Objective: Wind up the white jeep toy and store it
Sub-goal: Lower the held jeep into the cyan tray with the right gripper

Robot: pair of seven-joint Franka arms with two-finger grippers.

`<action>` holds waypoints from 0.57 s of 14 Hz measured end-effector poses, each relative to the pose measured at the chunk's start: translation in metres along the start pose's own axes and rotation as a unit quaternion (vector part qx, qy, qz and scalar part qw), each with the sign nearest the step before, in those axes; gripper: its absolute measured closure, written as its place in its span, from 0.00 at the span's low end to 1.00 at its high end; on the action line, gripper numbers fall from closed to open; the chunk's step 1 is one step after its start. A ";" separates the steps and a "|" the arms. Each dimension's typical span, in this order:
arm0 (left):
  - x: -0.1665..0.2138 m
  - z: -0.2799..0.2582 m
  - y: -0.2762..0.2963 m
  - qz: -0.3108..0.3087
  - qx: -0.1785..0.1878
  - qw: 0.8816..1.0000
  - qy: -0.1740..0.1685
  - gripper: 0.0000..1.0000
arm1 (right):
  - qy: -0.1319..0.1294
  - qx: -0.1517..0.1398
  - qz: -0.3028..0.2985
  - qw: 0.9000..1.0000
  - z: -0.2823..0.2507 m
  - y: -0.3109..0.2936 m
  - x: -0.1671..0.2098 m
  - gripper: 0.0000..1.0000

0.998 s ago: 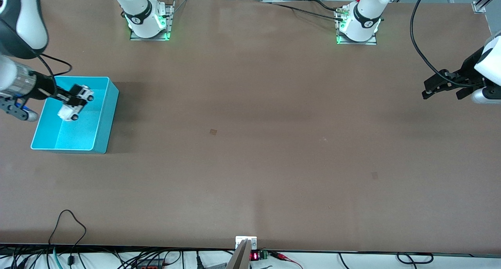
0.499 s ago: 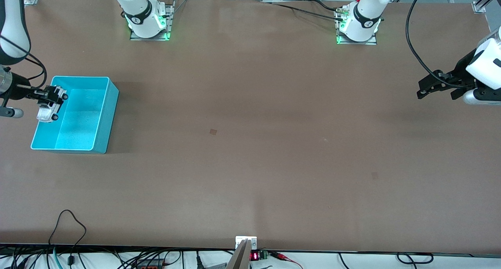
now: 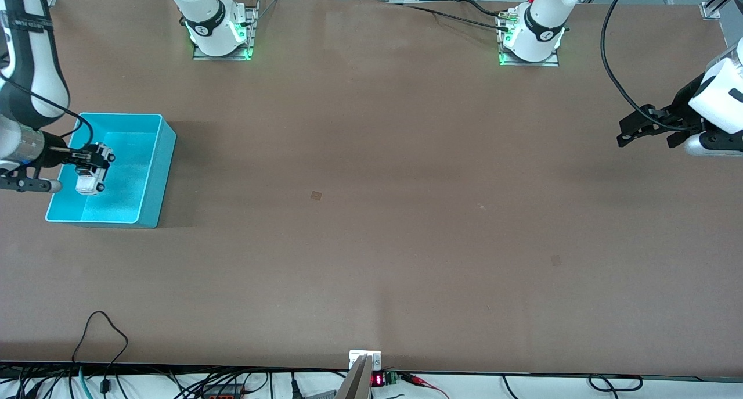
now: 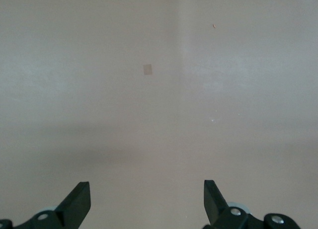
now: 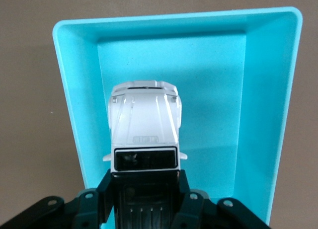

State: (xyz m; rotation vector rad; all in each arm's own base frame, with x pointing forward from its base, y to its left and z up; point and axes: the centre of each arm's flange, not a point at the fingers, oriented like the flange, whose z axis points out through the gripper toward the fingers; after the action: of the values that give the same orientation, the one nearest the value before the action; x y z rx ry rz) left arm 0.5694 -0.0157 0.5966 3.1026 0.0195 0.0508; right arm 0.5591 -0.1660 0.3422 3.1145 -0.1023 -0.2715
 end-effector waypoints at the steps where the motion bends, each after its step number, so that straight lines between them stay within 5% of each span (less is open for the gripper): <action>1: 0.001 0.000 -0.001 -0.001 0.000 1.000 0.005 0.00 | -0.005 -0.002 -0.003 1.000 0.005 -0.001 0.001 0.48; 8: 0.000 -0.006 -0.005 -0.005 0.000 1.000 0.014 0.00 | -0.019 -0.013 -0.014 1.000 0.067 0.015 0.016 0.48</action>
State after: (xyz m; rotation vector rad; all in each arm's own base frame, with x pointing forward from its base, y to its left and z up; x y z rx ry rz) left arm 0.5691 -0.0104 0.6021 3.1017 0.0345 0.0938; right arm 0.5625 -0.1824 0.2738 3.0875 -0.0553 -0.3294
